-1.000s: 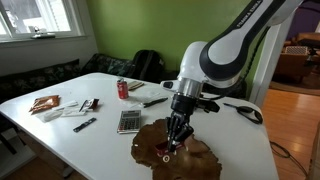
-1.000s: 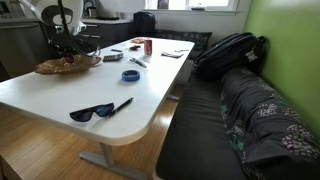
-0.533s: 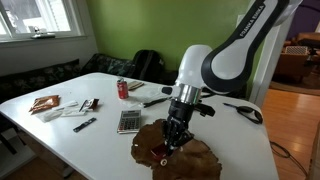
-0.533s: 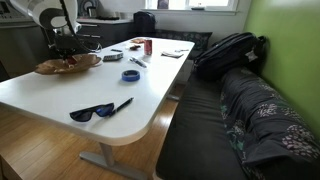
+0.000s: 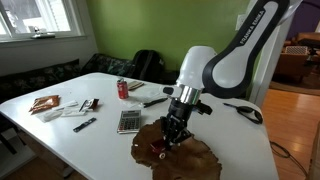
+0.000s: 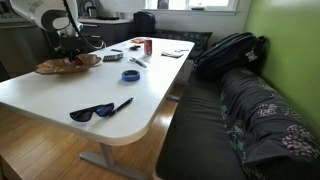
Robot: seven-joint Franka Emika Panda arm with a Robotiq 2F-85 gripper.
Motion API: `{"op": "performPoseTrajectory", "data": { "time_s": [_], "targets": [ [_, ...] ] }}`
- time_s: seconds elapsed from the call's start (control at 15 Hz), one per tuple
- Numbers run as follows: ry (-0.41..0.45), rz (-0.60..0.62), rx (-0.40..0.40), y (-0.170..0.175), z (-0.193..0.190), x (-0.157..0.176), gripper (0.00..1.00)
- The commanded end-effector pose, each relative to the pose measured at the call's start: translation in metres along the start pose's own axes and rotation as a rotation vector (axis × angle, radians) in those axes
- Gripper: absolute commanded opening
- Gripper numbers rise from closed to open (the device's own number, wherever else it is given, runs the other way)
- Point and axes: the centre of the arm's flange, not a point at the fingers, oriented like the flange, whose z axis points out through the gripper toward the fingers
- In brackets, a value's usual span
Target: Pick up the red object with wheels and put it on the brown bowl
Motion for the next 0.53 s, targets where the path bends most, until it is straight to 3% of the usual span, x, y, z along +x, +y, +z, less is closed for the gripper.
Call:
{"op": "performPoseTrajectory", "data": {
  "time_s": [0.0,0.2,0.47],
  "targets": [
    [-0.052,-0.024,-0.015,-0.006,0.0,-0.004,0.44],
    [0.012,-0.039,-0.062,-0.006,-0.004,0.004,0.66],
    [0.189,-0.053,-0.23,0.001,-0.021,0.027,0.97]
  ]
}}
